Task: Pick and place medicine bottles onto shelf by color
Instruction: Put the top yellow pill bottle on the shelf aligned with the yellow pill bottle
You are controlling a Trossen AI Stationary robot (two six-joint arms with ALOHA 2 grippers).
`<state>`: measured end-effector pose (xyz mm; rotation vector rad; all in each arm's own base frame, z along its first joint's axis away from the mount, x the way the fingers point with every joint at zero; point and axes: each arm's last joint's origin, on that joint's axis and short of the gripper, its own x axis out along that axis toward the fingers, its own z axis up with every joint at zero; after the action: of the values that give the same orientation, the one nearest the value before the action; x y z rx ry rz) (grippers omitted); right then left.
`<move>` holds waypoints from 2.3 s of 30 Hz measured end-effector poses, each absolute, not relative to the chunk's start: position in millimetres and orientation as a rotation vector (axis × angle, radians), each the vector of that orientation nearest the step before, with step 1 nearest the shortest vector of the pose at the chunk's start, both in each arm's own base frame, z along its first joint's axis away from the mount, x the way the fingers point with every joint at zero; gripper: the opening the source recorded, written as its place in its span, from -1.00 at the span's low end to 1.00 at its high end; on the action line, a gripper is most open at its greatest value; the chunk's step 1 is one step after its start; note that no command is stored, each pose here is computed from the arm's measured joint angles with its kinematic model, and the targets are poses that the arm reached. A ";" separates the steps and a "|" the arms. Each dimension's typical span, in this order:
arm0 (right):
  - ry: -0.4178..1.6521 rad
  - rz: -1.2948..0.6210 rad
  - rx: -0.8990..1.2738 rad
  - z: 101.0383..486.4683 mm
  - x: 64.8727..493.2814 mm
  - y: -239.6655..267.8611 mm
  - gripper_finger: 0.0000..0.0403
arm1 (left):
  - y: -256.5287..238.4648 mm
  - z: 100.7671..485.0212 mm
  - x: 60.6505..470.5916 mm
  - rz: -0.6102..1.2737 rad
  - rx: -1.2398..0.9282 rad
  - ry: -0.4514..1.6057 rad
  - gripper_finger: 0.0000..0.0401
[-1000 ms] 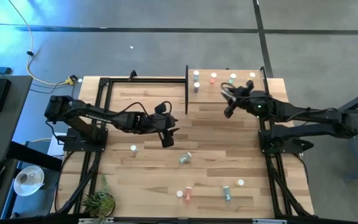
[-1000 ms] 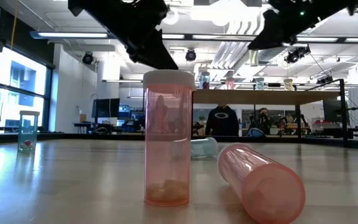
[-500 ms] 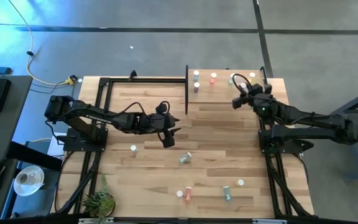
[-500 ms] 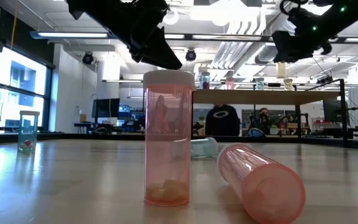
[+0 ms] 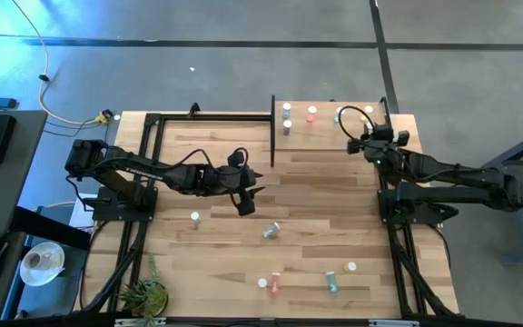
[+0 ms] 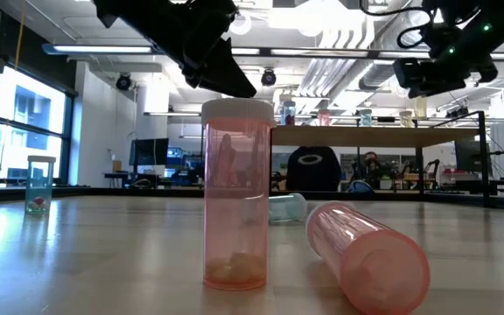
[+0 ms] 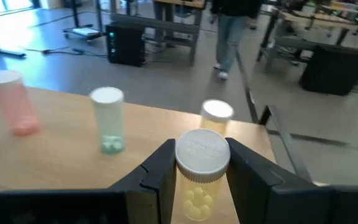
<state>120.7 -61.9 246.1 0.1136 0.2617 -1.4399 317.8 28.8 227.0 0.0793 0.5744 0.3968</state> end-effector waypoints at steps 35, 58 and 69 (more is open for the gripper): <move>0.298 -1.493 0.247 236.2 118.0 -79.9 -0.45 | 28.5 226.8 317.9 0.396 0.060 0.572 -0.17; 0.307 -1.472 0.280 236.2 117.1 -82.9 -0.45 | 28.5 226.8 317.9 0.398 0.061 0.572 -0.17; 0.337 -1.463 0.248 236.1 117.1 -82.9 -0.45 | 28.5 226.8 317.9 0.398 0.061 0.572 -0.17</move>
<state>117.1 -82.9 236.1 0.2479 0.3367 -1.4632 317.9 28.5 226.8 0.0608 0.5715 0.3976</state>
